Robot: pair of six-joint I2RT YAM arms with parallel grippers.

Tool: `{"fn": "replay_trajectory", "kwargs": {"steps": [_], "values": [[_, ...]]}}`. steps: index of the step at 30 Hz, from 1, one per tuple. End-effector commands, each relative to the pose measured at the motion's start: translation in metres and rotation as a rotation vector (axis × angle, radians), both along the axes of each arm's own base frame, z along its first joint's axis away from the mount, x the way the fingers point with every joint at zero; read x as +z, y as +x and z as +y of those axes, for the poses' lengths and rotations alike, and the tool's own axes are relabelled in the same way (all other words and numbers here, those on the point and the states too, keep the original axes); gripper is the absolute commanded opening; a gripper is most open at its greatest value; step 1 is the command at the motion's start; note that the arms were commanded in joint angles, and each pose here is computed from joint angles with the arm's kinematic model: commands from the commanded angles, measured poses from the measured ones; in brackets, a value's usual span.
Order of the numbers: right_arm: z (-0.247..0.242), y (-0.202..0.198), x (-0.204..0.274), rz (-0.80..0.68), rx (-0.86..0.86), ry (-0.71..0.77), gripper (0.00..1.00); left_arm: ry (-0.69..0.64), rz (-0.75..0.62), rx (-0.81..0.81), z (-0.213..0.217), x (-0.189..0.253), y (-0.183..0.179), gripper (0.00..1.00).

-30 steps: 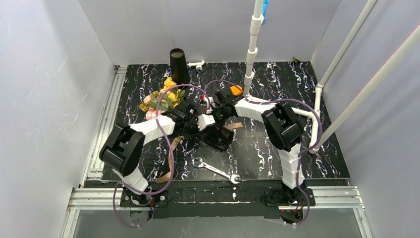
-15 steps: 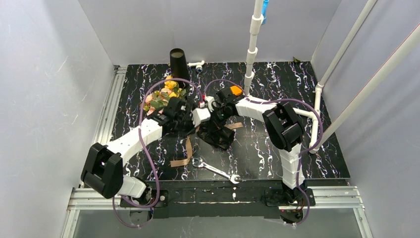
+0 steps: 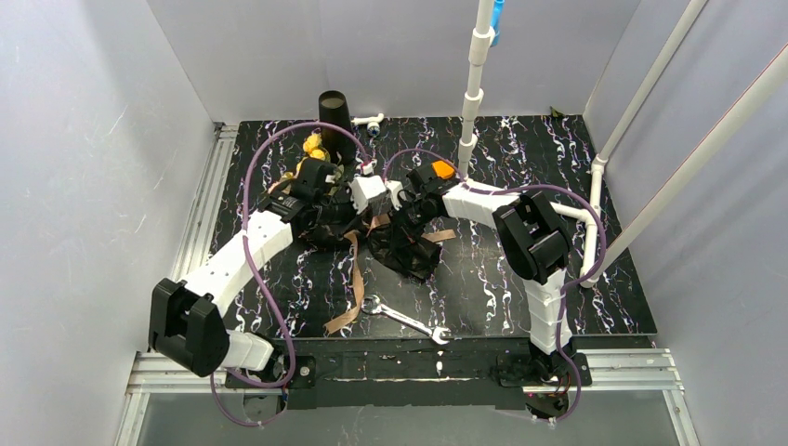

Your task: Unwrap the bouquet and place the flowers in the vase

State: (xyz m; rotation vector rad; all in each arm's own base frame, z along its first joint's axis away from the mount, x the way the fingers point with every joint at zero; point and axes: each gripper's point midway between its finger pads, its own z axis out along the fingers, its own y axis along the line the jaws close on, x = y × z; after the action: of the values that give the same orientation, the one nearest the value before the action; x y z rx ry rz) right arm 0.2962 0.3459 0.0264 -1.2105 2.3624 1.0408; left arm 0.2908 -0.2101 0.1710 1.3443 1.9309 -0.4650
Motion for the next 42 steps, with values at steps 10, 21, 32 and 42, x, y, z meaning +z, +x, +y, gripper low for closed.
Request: {"fn": "replay_trajectory", "kwargs": {"steps": [10,21,32,42], "values": [[-0.068,0.001,-0.064,0.008,-0.077,-0.309,0.01,0.248,0.235,-0.310,0.082,-0.105,-0.116,0.00],[-0.065,-0.008,-0.060,0.029,-0.014,-0.278,0.01,-0.006,-0.010,-0.390,0.026,-0.019,-0.073,0.49],[-0.063,-0.016,-0.061,0.061,0.002,-0.258,0.01,0.019,-0.198,-0.494,-0.021,-0.030,-0.010,0.24],[-0.062,-0.017,-0.058,0.063,0.005,-0.250,0.01,0.113,-0.210,-0.552,-0.031,-0.076,0.030,0.19]]}}
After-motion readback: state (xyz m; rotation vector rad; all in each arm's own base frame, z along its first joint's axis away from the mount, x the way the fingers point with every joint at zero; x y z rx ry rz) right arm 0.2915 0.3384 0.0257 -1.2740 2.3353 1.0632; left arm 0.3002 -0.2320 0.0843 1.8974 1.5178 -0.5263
